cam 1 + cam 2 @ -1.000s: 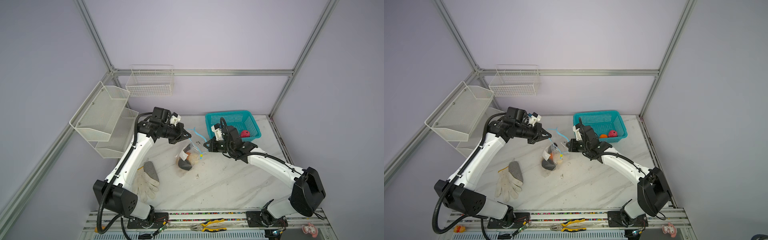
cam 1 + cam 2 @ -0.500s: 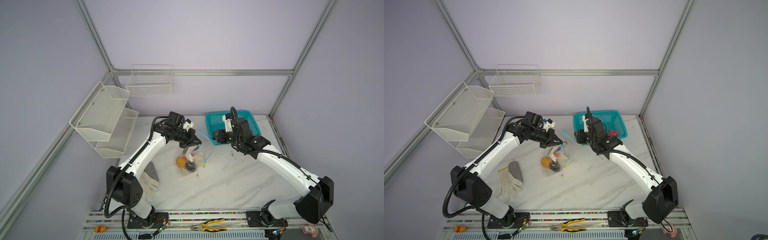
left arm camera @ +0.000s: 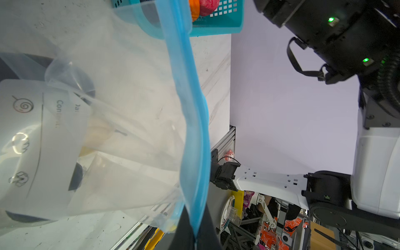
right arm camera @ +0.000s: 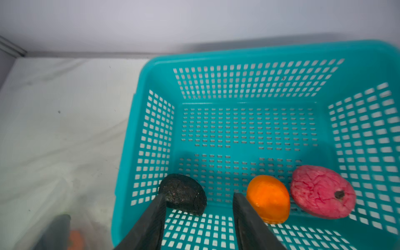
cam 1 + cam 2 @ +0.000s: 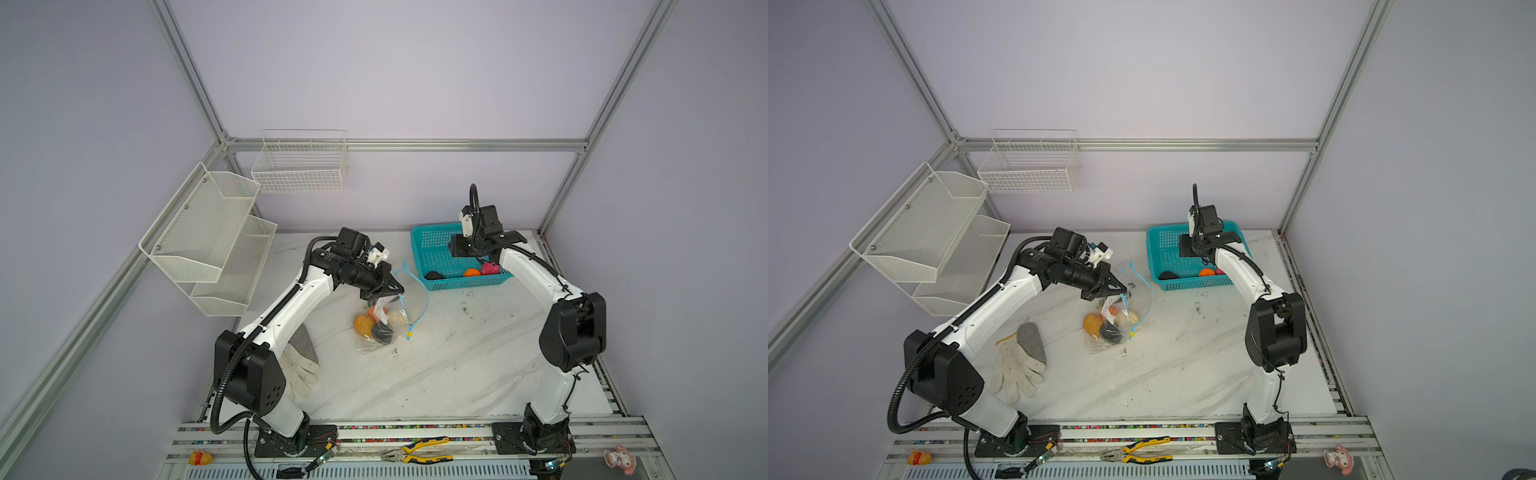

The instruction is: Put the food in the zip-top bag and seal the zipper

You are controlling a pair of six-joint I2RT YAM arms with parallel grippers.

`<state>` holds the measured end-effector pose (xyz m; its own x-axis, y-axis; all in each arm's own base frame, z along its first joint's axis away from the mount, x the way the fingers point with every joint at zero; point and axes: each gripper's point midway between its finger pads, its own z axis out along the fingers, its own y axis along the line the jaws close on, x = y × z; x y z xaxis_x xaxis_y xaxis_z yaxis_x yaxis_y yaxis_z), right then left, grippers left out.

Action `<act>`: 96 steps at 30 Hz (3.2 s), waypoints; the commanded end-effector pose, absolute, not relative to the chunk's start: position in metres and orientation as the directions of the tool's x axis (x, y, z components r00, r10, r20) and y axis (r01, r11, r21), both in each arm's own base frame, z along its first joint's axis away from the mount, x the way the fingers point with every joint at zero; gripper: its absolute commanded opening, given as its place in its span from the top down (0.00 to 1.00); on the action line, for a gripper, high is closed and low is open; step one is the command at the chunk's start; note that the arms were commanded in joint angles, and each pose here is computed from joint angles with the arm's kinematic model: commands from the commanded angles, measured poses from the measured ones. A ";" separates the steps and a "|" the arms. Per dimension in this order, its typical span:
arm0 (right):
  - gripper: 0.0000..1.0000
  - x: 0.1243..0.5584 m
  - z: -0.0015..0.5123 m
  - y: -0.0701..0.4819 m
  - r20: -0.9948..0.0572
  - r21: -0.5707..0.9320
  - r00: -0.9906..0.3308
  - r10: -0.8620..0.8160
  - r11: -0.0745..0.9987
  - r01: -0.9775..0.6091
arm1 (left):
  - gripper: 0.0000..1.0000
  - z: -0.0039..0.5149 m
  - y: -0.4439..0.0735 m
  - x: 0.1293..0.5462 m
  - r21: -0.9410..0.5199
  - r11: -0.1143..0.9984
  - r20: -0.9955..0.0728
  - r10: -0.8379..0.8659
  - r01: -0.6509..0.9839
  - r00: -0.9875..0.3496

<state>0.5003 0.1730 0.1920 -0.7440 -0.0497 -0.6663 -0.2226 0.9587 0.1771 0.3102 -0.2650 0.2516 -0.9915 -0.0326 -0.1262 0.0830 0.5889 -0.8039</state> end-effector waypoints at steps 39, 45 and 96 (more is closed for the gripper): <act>0.39 0.532 0.061 0.190 -0.481 -0.012 -0.844 -0.238 0.964 -0.265 | 1.00 0.254 -0.269 0.311 -0.810 0.576 -0.146 -0.018 0.109 -0.989; 0.45 0.559 0.082 0.175 -0.567 -0.020 -0.810 -0.150 0.986 -0.168 | 1.00 0.253 -0.270 0.309 -0.809 0.577 -0.146 -0.017 0.109 -0.989; 0.32 0.517 0.031 0.168 -0.318 -0.055 -0.859 -0.402 0.912 -0.406 | 1.00 0.262 -0.270 0.305 -0.811 0.574 -0.164 -0.032 0.117 -0.986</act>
<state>0.5129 0.1772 0.0384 -0.8536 -0.3971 -0.3373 -0.4245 0.9054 0.0084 0.3115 -0.2693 0.2520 -0.9894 -0.0355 -0.1409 0.0926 0.5933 -0.7996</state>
